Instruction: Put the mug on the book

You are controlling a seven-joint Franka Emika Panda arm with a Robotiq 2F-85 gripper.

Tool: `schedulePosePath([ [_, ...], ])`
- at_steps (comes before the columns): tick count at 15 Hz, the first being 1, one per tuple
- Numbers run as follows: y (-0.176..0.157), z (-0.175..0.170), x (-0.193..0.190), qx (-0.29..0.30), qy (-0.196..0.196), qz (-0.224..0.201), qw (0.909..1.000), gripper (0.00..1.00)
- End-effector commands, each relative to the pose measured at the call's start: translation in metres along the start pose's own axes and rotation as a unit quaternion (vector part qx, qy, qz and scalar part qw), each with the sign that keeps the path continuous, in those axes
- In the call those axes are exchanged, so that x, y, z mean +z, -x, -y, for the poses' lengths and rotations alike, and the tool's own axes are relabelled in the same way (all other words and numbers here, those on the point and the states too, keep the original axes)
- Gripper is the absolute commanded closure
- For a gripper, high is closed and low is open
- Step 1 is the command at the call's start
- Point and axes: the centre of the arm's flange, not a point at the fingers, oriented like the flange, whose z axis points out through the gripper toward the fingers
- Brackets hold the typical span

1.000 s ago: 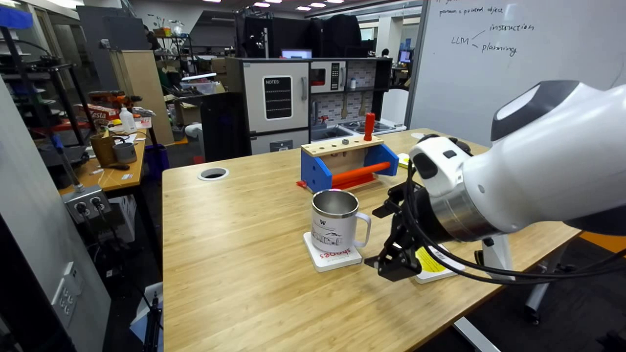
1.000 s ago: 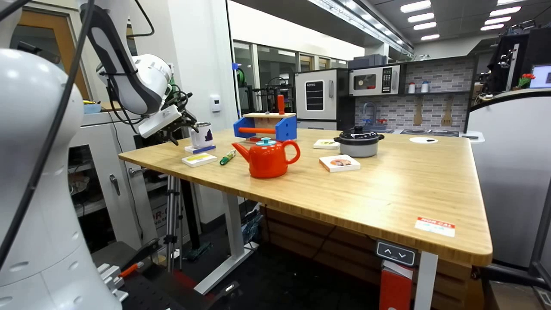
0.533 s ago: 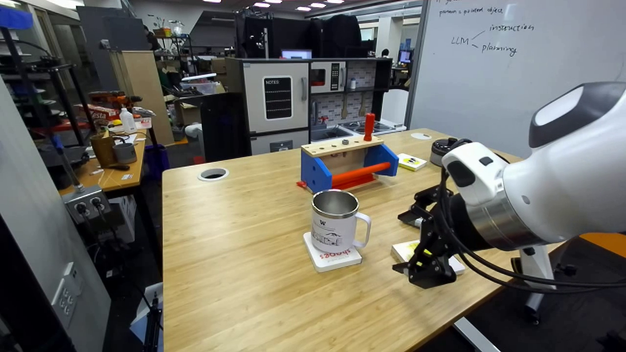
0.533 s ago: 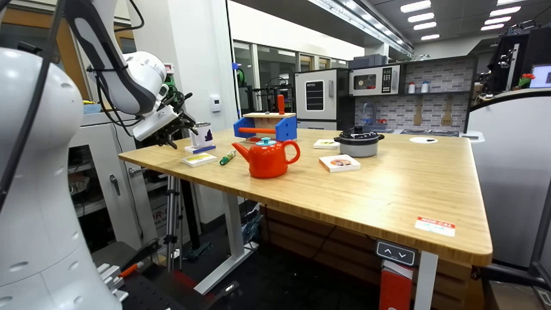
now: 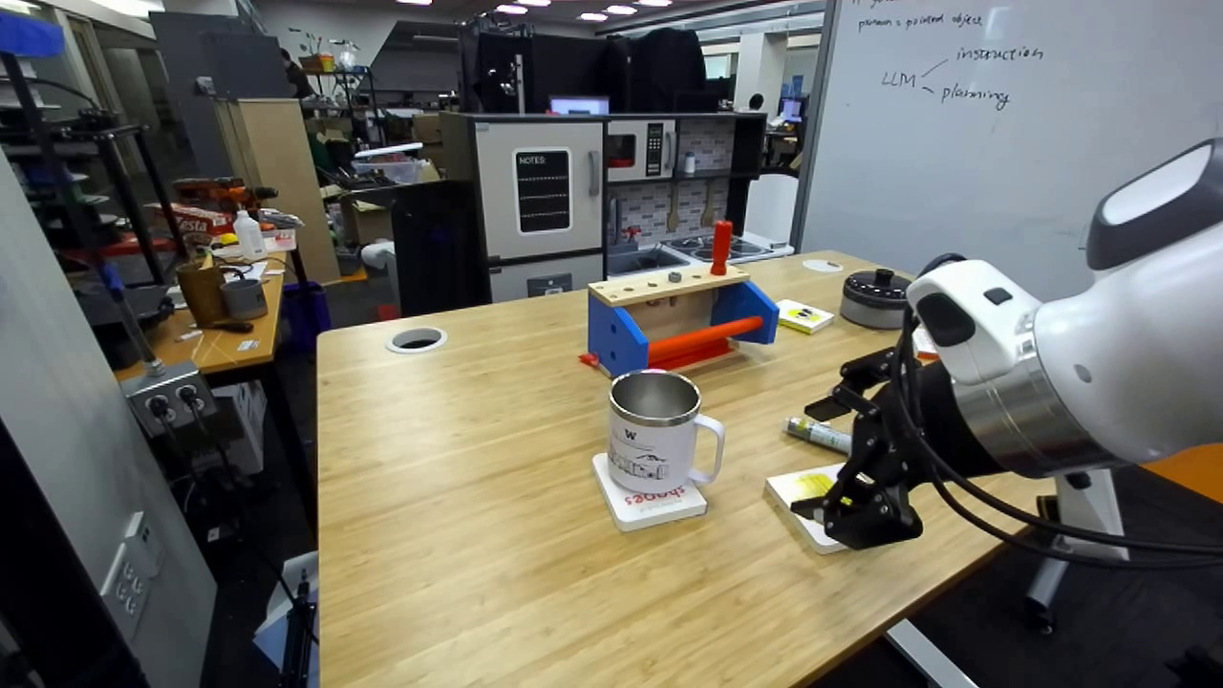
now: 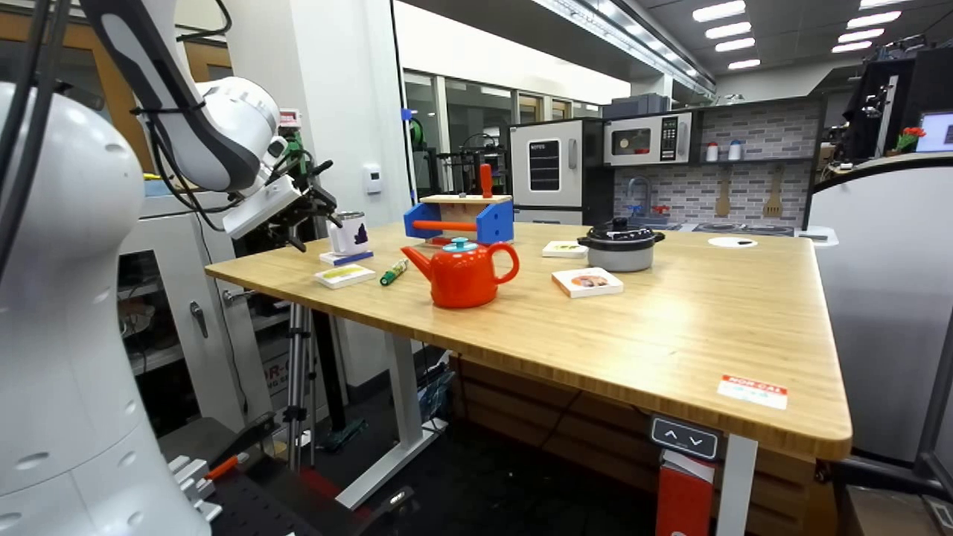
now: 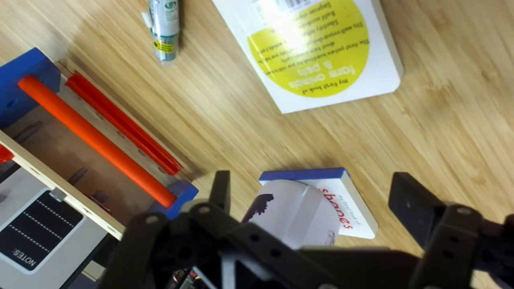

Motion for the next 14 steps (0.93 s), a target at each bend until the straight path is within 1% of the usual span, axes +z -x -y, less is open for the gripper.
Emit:
schedulePosePath([
  [1, 0.011, -0.013, -0.014, 0.036, 0.039, 0.015, 0.9985, 0.00],
  [4, 0.023, -0.019, -0.019, 0.067, 0.076, 0.039, 0.9941, 0.00],
  [6, 0.026, -0.021, -0.020, 0.113, 0.079, 0.052, 0.9890, 0.00],
  [7, 0.024, -0.020, -0.008, 0.083, 0.066, 0.045, 0.9934, 0.00],
  [9, 0.025, -0.022, -0.011, 0.101, 0.070, 0.049, 0.9912, 0.00],
  [14, 0.026, -0.022, -0.011, 0.107, 0.072, 0.050, 0.9904, 0.00],
])
